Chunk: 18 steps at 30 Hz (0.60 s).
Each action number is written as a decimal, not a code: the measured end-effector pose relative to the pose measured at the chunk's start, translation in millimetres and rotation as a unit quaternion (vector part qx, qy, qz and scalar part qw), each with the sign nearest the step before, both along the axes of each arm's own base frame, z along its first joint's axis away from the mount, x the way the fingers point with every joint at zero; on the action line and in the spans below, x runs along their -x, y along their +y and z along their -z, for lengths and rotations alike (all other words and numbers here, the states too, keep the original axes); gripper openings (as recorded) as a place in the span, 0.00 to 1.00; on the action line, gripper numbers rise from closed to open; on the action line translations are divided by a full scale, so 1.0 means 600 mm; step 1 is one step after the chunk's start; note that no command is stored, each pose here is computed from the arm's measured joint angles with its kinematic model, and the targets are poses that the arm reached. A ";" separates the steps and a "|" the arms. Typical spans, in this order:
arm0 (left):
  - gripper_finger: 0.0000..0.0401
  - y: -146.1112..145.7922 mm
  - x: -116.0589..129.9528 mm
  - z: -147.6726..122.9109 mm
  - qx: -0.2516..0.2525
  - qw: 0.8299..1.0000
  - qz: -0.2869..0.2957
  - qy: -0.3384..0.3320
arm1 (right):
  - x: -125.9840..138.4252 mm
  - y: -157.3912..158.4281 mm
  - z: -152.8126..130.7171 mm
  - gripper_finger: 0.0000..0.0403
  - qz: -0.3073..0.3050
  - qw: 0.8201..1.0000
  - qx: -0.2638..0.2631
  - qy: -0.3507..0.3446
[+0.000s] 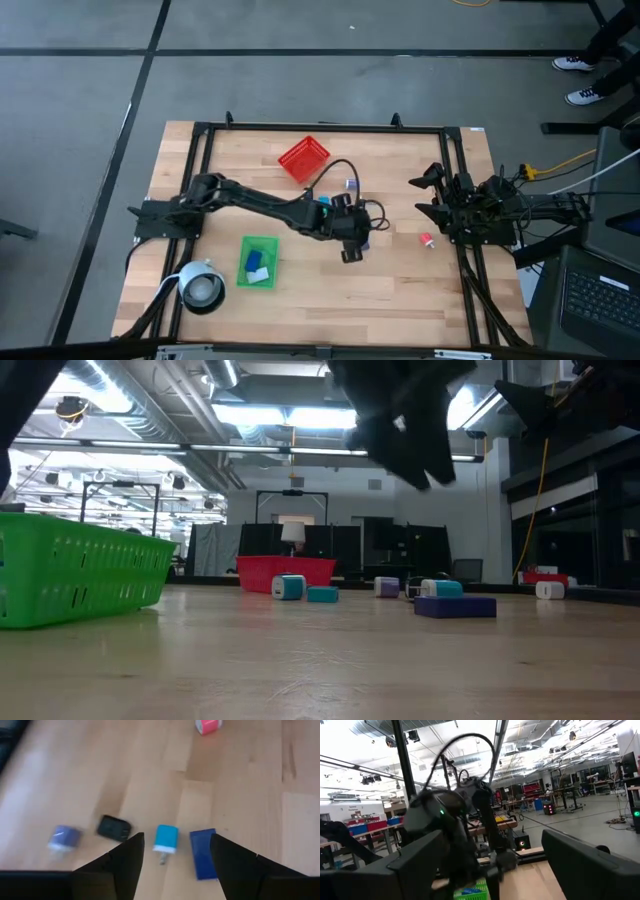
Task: Pick & Place Office items
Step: Put the blue digital clock into the green bin
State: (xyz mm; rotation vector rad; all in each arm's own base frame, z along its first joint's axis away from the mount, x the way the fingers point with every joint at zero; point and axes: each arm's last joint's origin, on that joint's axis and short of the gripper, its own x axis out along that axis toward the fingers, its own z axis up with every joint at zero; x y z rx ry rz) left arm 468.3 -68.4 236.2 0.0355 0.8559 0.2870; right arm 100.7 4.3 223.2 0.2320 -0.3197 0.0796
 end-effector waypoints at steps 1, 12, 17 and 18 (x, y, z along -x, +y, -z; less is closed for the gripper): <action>0.55 0.004 -0.006 0.011 0.010 1.000 0.004 0.001 | 0.000 0.000 0.000 0.86 0.000 1.000 0.000 0.000; 0.58 0.020 -0.037 0.085 0.077 0.997 -0.007 0.013 | 0.000 0.001 0.000 0.86 -0.007 1.000 0.003 0.001; 0.58 0.020 -0.042 0.087 0.080 0.997 -0.023 -0.001 | 0.000 0.001 0.000 0.86 -0.009 1.000 0.003 0.001; 0.58 0.019 -0.042 0.091 0.079 0.997 -0.023 0.001 | 0.000 0.001 0.000 0.86 -0.009 1.000 0.003 0.001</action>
